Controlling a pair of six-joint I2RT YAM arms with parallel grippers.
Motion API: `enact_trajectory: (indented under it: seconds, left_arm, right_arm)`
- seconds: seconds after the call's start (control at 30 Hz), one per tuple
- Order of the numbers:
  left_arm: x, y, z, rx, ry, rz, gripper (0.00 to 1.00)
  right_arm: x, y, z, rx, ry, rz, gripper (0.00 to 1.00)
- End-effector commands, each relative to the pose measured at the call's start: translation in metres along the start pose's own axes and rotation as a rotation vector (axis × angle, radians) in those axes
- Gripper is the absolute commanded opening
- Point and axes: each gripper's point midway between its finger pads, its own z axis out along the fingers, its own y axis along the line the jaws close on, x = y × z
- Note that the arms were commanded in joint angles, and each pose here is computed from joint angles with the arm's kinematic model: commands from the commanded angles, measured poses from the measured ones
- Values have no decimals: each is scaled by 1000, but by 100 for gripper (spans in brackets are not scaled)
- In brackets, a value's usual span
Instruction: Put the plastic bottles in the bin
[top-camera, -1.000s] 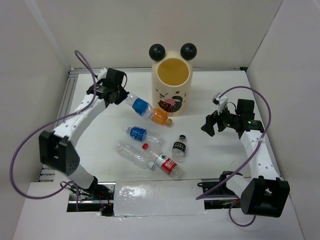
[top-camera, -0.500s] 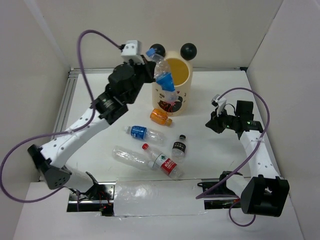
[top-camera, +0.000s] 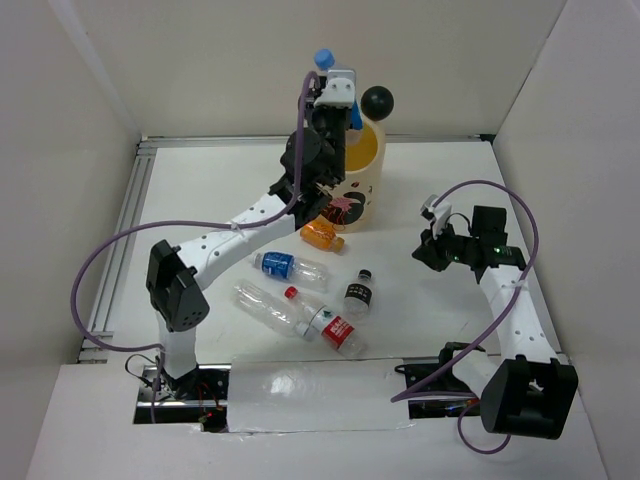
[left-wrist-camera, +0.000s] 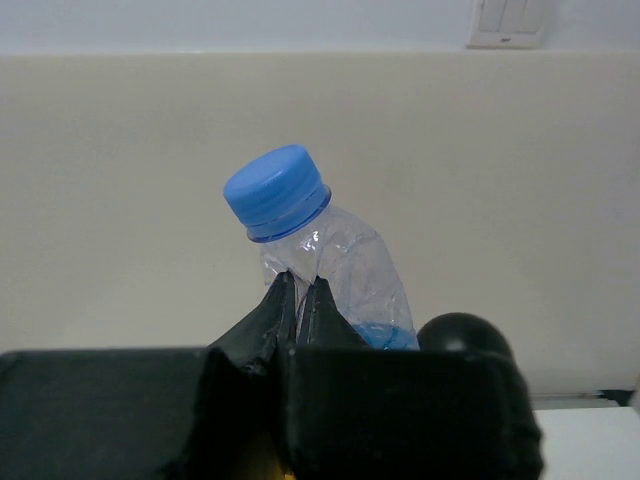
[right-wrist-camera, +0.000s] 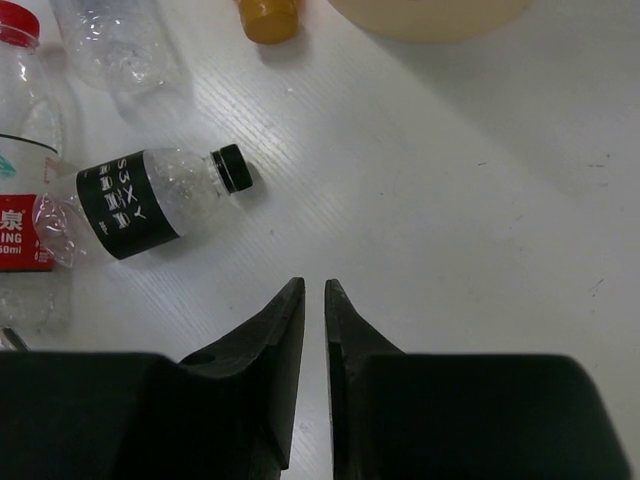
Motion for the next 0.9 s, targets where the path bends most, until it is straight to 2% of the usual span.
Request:
enact_trajectory:
  seconds: [0.0, 0.1, 0.17, 0.2, 0.23, 0.27, 0.33, 0.37, 0.4, 0.43, 0.53, 0.67, 0.7, 0.73, 0.77, 0.8, 0.83, 0.87]
  left_arm:
    - [-7, 14, -2, -78, -60, 29, 0]
    - [9, 12, -7, -63, -32, 41, 0]
    - [19, 5, -11, -48, -16, 45, 0]
    - [25, 2, -11, -44, -9, 54, 0]
    - [28, 1, -12, -40, -1, 46, 4]
    - [35, -2, -12, -37, 6, 46, 25]
    - [39, -6, -11, -30, 21, 41, 59]
    - [36, -6, -9, -30, 22, 42, 73]
    - [44, -9, -10, -24, 34, 47, 93]
    - [41, -9, -9, -24, 34, 47, 98]
    - [32, -13, -11, -6, 34, 28, 100]
    - [-10, -16, -28, 4, 31, -10, 100]
    - [-33, -6, -35, -2, 31, -28, 100]
    - [-39, -2, -46, -16, 62, -47, 100]
    - [-19, 1, -57, -4, 150, -26, 100]
    - [-38, 23, -70, -19, 179, -84, 100]
    - [-30, 34, -82, -30, 246, -114, 100]
    - [7, 46, -106, -43, 407, -160, 100]
  right_arm:
    - [1, 0, -6, 22, 2, -15, 22]
    - [0, 1, -6, 15, -3, -26, 29]
    - [-4, 3, -7, -4, -16, -54, 39]
    - [-2, 8, -7, -32, -12, -90, 57]
    - [-7, 14, -8, -74, -39, -133, 67]
    - [-7, 20, -8, -106, -49, -169, 75]
    - [-4, 30, -8, -168, -65, -286, 88]
    - [-7, 35, -8, -194, -90, -329, 89]
    - [1, 43, -8, -231, -87, -353, 91]
    - [3, 43, -6, -246, -103, -465, 92]
    - [5, 48, -5, -292, -134, -633, 95]
    - [16, 73, 3, -454, -195, -918, 96]
    - [18, 80, 5, -492, -213, -977, 96]
    - [18, 84, 9, -539, -236, -1079, 96]
    - [16, 95, 14, -595, -252, -1140, 96]
    - [18, 99, 19, -627, -242, -1180, 96]
    - [15, 101, 24, -643, -243, -1229, 96]
    - [12, 101, 33, -649, -246, -1287, 96]
